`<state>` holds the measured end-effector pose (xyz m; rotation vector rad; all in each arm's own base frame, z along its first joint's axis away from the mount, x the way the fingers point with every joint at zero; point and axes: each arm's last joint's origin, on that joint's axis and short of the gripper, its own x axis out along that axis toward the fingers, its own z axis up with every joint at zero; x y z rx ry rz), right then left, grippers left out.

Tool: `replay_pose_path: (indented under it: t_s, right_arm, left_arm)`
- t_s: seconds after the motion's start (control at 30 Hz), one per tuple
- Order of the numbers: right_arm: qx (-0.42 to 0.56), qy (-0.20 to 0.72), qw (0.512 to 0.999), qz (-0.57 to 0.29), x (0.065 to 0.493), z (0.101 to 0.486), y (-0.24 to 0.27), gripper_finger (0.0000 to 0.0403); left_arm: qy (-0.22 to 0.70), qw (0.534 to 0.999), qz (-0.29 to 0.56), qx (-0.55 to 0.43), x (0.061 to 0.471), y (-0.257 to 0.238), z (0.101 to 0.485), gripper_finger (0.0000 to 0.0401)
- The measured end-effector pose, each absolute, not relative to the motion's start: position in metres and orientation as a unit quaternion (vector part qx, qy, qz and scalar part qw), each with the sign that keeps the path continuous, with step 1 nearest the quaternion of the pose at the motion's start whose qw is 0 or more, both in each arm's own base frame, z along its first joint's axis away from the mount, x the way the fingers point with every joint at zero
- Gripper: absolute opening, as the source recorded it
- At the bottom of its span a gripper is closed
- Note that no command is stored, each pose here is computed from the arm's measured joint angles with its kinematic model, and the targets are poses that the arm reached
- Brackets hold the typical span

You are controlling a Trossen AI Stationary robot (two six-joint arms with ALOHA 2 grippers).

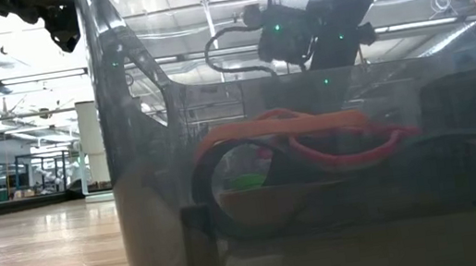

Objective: Pick and place rubber bands into bin
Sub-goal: Put the orange rubber band into the black transparent bin

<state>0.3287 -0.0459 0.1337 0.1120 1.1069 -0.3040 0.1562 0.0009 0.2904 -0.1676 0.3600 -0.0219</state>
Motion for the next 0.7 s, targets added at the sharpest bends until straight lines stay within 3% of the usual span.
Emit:
replay_pose_path:
  t_s: [0.17,0.47,0.7]
  right_arm:
    - [0.062,0.465,0.871,-0.149,0.324,0.172,-0.042,0.0002]
    - [0.067,0.273,0.948,-0.149,0.281,0.282,-0.018,0.0001]
    - [0.076,0.1,0.992,-0.024,0.242,0.354,0.02,0.0001]
  left_arm:
    - [0.179,0.98,-0.01,-0.085,0.156,0.001,0.29,0.0202]
    - [0.179,0.98,-0.01,-0.086,0.156,0.001,0.29,0.0202]
    - [0.179,0.979,-0.008,-0.099,0.156,0.001,0.29,0.0202]
